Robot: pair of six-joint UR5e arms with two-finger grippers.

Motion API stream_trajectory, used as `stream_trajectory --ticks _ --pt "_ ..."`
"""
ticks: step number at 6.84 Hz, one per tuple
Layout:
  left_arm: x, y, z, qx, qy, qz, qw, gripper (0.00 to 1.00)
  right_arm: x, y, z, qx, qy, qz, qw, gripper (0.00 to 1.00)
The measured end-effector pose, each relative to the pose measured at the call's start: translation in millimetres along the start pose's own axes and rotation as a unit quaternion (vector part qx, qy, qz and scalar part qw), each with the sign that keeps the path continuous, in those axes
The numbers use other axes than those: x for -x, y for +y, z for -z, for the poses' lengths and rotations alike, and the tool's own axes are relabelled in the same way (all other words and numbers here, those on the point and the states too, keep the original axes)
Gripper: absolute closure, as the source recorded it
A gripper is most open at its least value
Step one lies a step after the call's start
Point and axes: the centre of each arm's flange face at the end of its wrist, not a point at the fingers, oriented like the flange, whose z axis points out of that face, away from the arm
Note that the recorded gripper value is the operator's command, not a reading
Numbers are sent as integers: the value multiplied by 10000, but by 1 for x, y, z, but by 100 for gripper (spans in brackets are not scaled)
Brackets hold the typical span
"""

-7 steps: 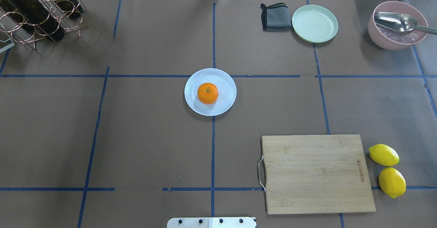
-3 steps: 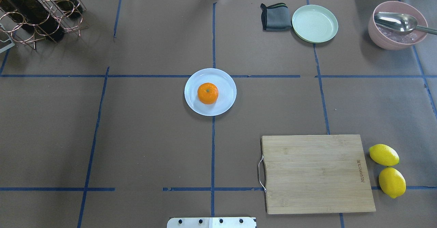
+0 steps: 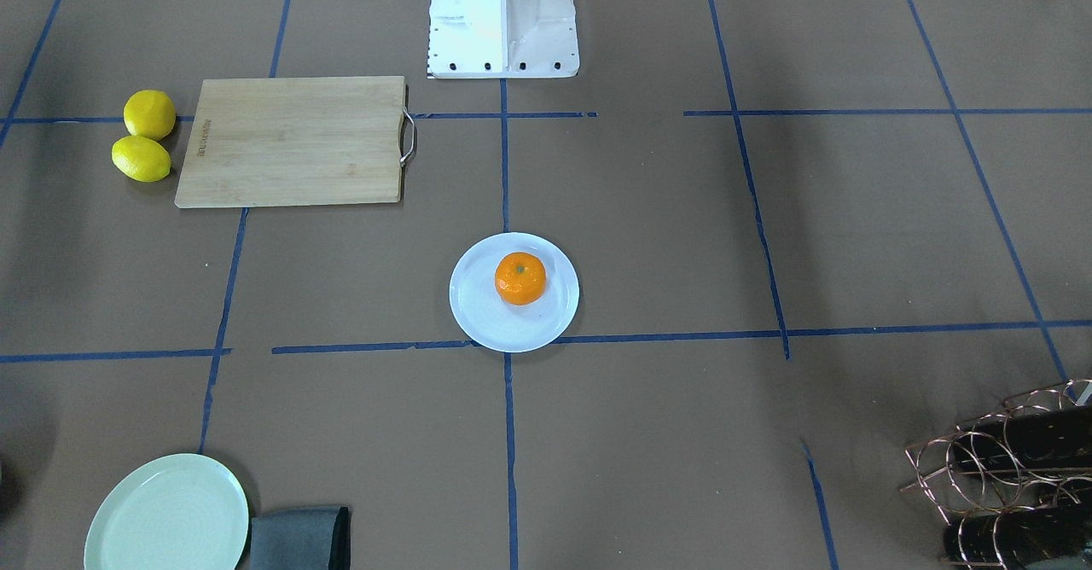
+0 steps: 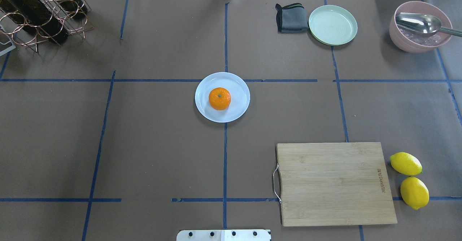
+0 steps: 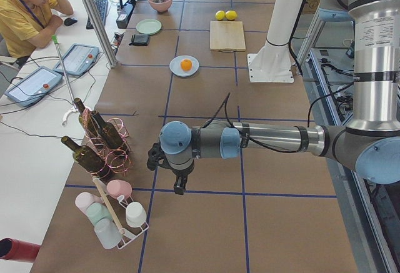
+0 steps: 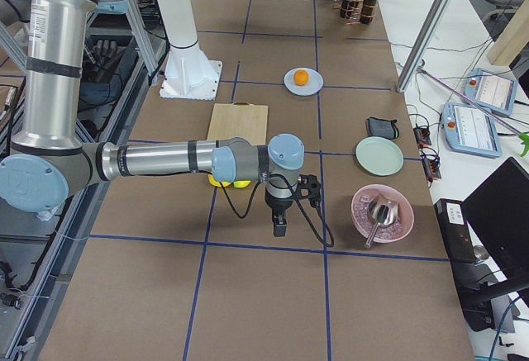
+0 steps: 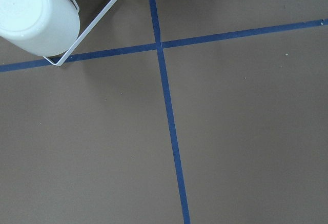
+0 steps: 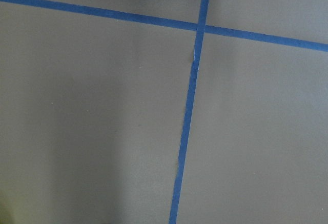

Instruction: Pick orange to plate

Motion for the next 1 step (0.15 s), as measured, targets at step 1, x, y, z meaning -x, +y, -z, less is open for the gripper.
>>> stream_trajectory --ticks 1 --pt "0 0 0 -3 3 -2 10000 0 0 0 0 -2 0 2 10000 0"
